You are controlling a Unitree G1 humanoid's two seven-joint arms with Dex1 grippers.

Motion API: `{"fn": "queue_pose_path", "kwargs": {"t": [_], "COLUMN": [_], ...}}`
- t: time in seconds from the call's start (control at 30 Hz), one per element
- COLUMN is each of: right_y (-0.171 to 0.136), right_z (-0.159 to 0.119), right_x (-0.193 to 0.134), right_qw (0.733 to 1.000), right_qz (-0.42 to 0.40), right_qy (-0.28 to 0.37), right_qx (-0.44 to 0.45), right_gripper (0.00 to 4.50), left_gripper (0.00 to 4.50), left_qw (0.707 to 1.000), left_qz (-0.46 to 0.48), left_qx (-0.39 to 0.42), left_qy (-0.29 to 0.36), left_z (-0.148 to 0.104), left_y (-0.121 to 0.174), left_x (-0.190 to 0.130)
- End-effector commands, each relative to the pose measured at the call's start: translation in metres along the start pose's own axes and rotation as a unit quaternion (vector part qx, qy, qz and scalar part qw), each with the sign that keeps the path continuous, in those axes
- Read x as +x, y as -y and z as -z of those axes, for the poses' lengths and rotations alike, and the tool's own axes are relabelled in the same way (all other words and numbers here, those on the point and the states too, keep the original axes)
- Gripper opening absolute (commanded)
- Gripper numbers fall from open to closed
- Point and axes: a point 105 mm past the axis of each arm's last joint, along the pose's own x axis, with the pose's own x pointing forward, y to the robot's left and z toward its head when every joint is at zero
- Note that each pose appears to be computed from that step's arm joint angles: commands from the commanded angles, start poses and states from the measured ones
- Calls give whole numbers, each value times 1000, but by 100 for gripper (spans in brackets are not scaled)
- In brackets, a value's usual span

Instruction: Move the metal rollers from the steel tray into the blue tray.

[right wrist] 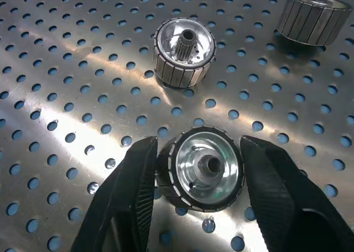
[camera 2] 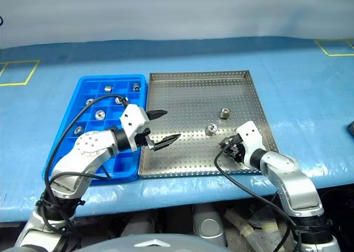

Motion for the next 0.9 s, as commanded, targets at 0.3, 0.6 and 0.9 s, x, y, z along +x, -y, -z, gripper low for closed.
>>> {"fn": "queue_pose_path", "kwargs": {"t": [0.3, 0.6, 0.9], "right_y": [1, -5, -20], "right_z": [-12, -59, -130], "right_x": [1, -6, 36], "right_qw": [1000, 993, 975], "right_qz": [4, 7, -20], "right_qy": [19, 105, 209], "right_qx": [-12, -49, -76], "right_gripper": [174, 174, 174], "left_gripper": [450, 450, 450], "left_qw": [999, 999, 976], "left_qz": [-11, -29, -215], "left_qx": [24, 19, 18], "left_qy": [24, 22, -12], "left_z": [-15, -18, -13], "left_y": [-5, -11, -49], "left_x": [-3, -21, -82]}}
